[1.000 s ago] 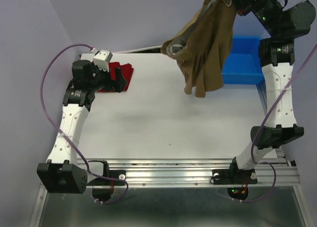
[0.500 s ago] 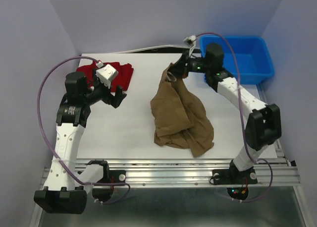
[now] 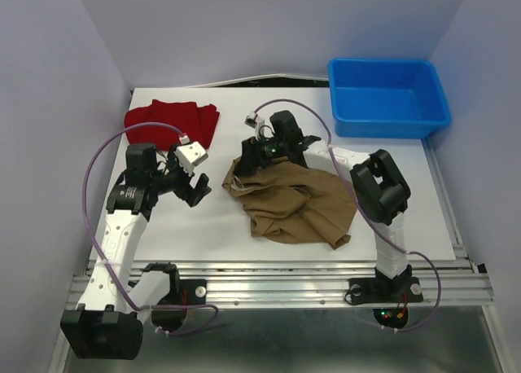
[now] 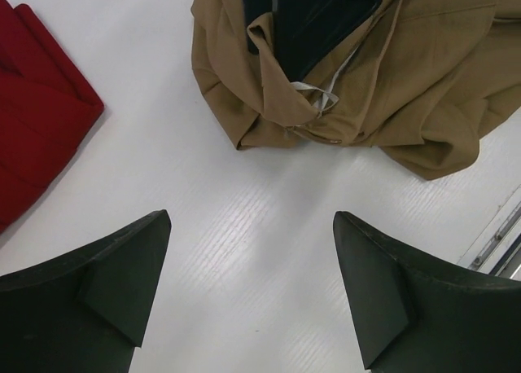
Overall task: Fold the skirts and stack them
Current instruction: Move the skirt to the center of the board
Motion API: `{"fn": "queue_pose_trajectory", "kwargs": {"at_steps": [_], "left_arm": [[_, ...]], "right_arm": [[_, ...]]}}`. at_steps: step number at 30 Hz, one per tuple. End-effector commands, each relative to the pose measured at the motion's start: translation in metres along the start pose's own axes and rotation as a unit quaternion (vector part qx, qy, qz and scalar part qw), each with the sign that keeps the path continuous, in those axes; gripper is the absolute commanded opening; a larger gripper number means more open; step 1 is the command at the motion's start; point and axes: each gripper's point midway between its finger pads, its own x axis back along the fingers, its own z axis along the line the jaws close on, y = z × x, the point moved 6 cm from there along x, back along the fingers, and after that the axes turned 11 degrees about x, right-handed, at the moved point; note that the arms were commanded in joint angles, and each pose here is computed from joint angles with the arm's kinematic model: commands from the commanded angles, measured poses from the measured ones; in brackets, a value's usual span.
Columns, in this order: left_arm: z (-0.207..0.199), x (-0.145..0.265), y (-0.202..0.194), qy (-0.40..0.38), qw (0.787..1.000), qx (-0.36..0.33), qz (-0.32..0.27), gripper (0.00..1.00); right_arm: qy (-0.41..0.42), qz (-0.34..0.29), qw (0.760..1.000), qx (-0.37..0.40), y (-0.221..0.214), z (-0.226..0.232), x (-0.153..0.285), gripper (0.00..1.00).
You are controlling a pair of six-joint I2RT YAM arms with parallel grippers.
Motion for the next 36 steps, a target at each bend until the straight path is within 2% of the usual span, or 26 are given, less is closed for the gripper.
{"fn": "queue_pose_trajectory", "kwargs": {"at_steps": [1, 3, 5, 6, 7, 9, 14, 17, 21, 26, 28, 31, 33, 34, 36], "left_arm": [[-0.003, -0.005, 0.01, -0.014, 0.999, 0.014, -0.039, 0.93], [-0.005, -0.011, 0.006, -0.029, 0.998, 0.042, -0.034, 0.93], [-0.007, -0.021, 0.001, -0.048, 0.997, 0.058, -0.019, 0.93], [-0.007, -0.024, 0.002, -0.05, 0.997, 0.061, -0.013, 0.93], [-0.007, -0.028, 0.002, -0.051, 0.996, 0.066, -0.01, 0.93], [-0.006, -0.041, 0.001, -0.048, 0.996, 0.075, 0.012, 0.91], [-0.003, -0.066, 0.014, -0.035, 0.995, 0.085, 0.025, 0.89], [-0.005, -0.073, 0.031, -0.032, 0.994, 0.101, 0.012, 0.89], [-0.005, -0.079, 0.051, -0.029, 0.996, 0.087, -0.013, 0.93], [-0.014, -0.098, 0.045, -0.056, 0.994, 0.083, 0.043, 0.89], [-0.016, -0.099, 0.044, -0.062, 0.993, 0.091, 0.05, 0.89], [-0.015, -0.096, 0.042, -0.047, 0.994, 0.088, 0.048, 0.89], [-0.015, -0.099, 0.038, -0.039, 0.994, 0.079, 0.068, 0.89], [-0.014, -0.103, 0.033, -0.038, 0.992, 0.077, 0.087, 0.89], [-0.017, -0.11, 0.025, -0.039, 0.99, 0.071, 0.113, 0.89]], "right_arm": [[-0.108, -0.068, 0.99, 0.054, 0.071, -0.004, 0.047, 0.86], [-0.16, -0.096, 0.981, 0.06, 0.093, -0.013, 0.085, 0.87], [-0.183, -0.098, 0.976, 0.064, 0.102, -0.017, 0.115, 0.84], [-0.186, -0.097, 0.975, 0.066, 0.103, -0.018, 0.128, 0.8], [-0.205, -0.088, 0.972, 0.068, 0.1, -0.019, 0.15, 0.71], [-0.221, -0.074, 0.968, 0.092, 0.095, -0.011, 0.171, 0.64], [-0.227, 0.006, 0.973, 0.027, 0.022, 0.001, 0.18, 0.61], [-0.232, 0.037, 0.972, -0.002, -0.016, 0.005, 0.181, 0.55], [-0.219, 0.066, 0.973, -0.01, -0.045, 0.005, 0.178, 0.46], [-0.186, 0.086, 0.978, -0.044, -0.074, 0.009, 0.171, 0.31], [-0.178, 0.093, 0.978, -0.053, -0.083, 0.011, 0.169, 0.31], [-0.2, 0.108, 0.972, -0.054, -0.1, 0.006, 0.171, 0.4], [-0.221, 0.107, 0.968, -0.045, -0.105, 0.0, 0.172, 0.51], [-0.245, 0.104, 0.963, -0.032, -0.103, -0.006, 0.174, 0.6], [-0.264, 0.108, 0.958, -0.025, -0.106, -0.013, 0.175, 0.63]]}}
